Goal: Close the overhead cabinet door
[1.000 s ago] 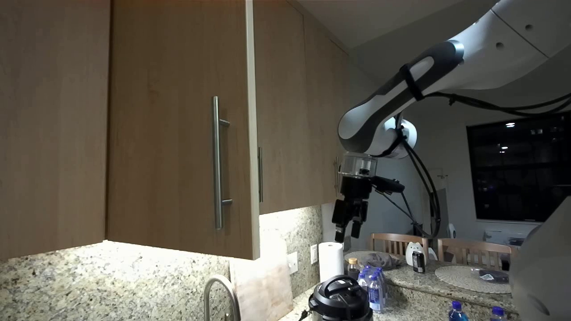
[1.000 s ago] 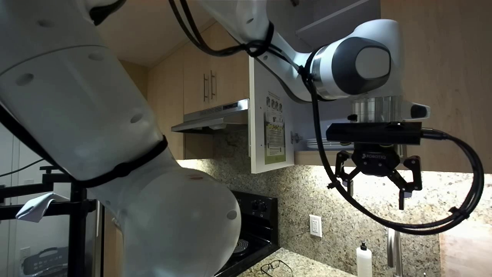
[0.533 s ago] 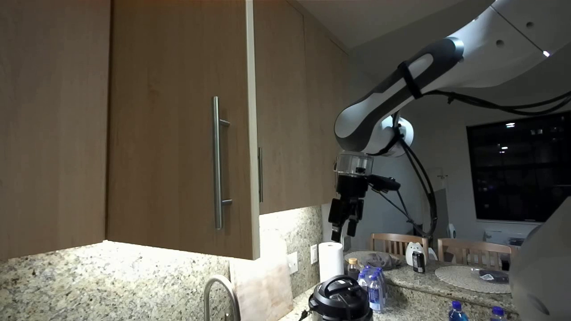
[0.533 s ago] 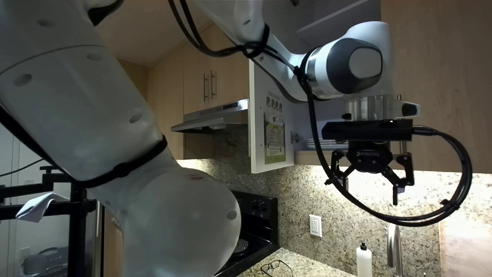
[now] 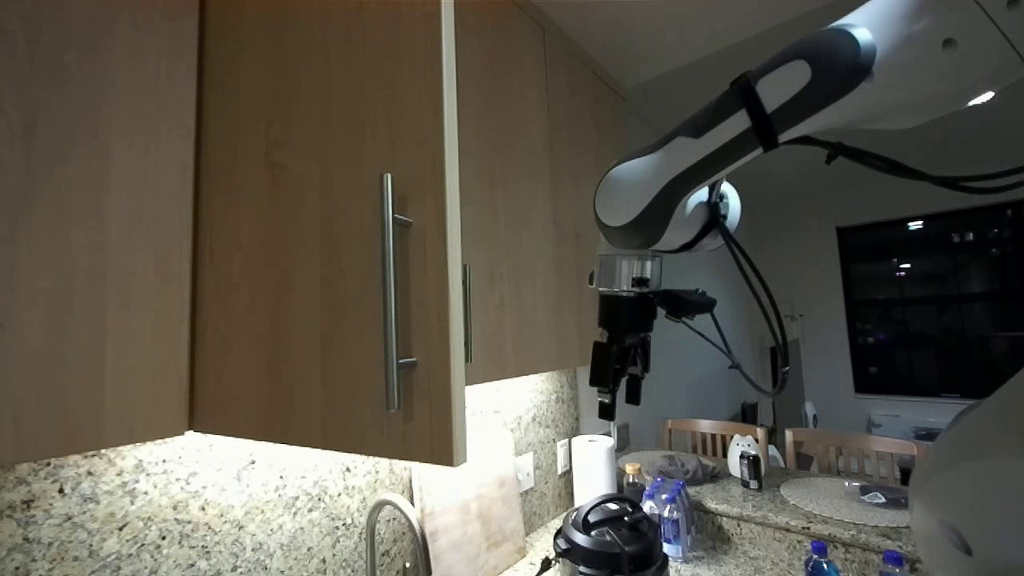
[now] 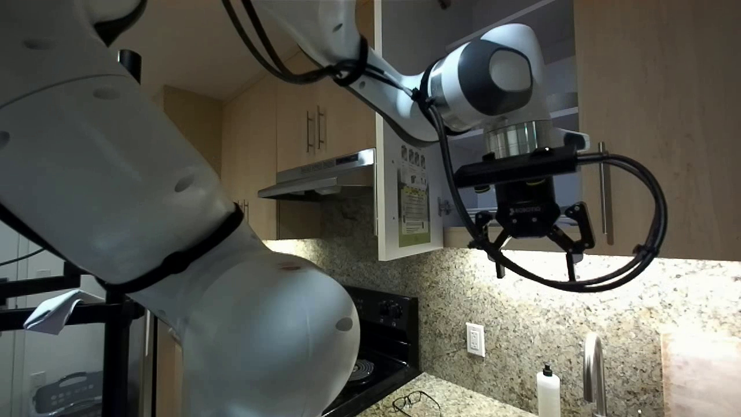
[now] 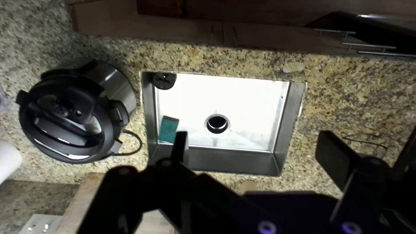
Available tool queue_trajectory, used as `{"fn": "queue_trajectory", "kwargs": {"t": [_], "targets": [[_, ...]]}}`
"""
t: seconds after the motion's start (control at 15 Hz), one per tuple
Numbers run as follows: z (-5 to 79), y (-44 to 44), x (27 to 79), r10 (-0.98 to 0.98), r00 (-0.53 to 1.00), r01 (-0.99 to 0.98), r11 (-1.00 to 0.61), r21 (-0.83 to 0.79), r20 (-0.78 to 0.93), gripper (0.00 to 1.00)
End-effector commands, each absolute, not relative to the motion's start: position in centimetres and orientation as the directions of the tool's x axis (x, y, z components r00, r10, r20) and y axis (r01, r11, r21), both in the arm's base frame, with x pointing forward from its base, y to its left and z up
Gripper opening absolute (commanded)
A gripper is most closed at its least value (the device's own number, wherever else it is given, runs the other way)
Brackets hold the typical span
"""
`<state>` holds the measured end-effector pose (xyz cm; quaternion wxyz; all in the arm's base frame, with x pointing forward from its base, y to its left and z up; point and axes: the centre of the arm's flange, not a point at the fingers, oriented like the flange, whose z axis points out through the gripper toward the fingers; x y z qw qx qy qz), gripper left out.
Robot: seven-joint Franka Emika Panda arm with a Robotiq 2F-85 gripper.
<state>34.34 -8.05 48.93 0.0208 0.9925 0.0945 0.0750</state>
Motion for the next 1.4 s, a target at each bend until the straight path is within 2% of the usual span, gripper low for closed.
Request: {"fn": "queue_trajectory", "kwargs": {"t": [0.0,0.27,0.73,1.33], "targets": [[51.1,-7.1,32.4,0.161,0.984,0.148,-0.978,0.147,0.079,1.00],[55.3,-5.9,31.3,0.220,0.968,0.191,-0.959,0.211,0.122,1.00],[63.6,-1.4,29.3,0.320,0.938,0.235,-0.867,0.439,0.130,1.00],[69.0,2.5,28.4,0.479,0.861,0.311,-0.764,0.565,0.174,1.00]]}}
